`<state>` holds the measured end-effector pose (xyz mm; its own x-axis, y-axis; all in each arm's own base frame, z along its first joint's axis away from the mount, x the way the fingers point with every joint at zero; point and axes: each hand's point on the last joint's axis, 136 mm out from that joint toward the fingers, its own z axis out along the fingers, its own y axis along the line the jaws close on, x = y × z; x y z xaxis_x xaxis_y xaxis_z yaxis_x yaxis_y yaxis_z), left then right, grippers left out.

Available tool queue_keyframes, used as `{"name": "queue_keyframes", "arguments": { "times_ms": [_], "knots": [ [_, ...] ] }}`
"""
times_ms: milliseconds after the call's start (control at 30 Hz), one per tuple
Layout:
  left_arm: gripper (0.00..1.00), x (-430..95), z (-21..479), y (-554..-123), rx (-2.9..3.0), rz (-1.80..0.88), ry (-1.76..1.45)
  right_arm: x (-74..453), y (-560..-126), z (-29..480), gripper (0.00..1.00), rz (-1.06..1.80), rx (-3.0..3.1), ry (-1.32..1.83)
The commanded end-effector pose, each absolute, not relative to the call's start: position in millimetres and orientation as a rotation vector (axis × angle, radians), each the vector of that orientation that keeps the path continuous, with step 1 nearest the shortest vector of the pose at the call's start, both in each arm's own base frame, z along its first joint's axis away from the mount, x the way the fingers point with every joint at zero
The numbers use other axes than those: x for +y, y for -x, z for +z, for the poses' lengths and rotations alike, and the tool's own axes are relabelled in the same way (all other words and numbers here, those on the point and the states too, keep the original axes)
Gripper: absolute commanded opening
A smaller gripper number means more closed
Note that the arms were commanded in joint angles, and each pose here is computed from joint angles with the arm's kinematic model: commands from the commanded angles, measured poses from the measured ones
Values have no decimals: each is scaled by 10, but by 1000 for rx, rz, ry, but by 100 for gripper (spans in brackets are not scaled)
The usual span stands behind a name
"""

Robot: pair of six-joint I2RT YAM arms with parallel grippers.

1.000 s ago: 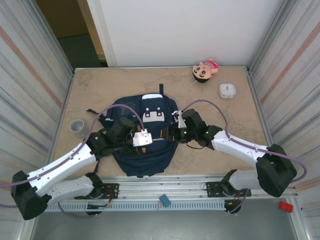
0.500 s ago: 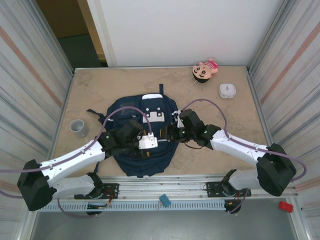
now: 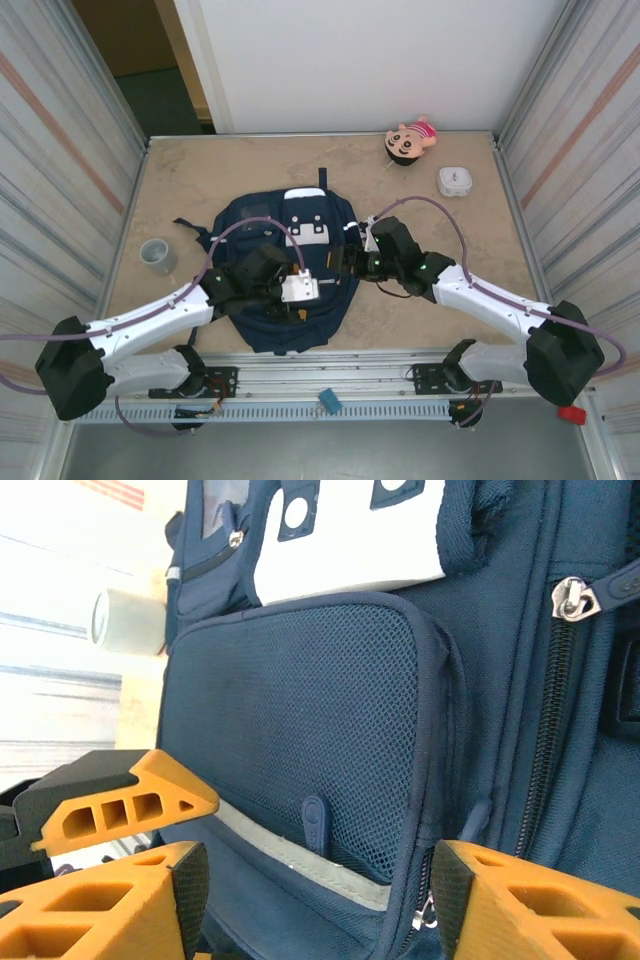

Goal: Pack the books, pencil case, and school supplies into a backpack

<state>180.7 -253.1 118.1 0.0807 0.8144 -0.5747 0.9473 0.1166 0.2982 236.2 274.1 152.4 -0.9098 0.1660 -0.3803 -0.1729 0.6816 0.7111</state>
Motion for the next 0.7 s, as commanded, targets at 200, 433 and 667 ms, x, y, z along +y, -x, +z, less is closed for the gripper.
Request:
{"name": "queue_keyframes", "arguments": {
  "times_ms": [200, 433, 667],
  "knots": [
    [69, -2408, 1115, -2131, 1817, -38, -1601, 2709, -2345, 1663, 61, 1148, 2405, 33],
    [9, -2507, 1474, -2032, 1671, -173, -1498, 2538, -2377, 1746, 62, 1105, 2348, 89],
    [0, -2446, 1826, -1769, 1550, -442, -1393, 2470, -2453, 1957, 64, 1148, 2192, 334]
  ]
}}
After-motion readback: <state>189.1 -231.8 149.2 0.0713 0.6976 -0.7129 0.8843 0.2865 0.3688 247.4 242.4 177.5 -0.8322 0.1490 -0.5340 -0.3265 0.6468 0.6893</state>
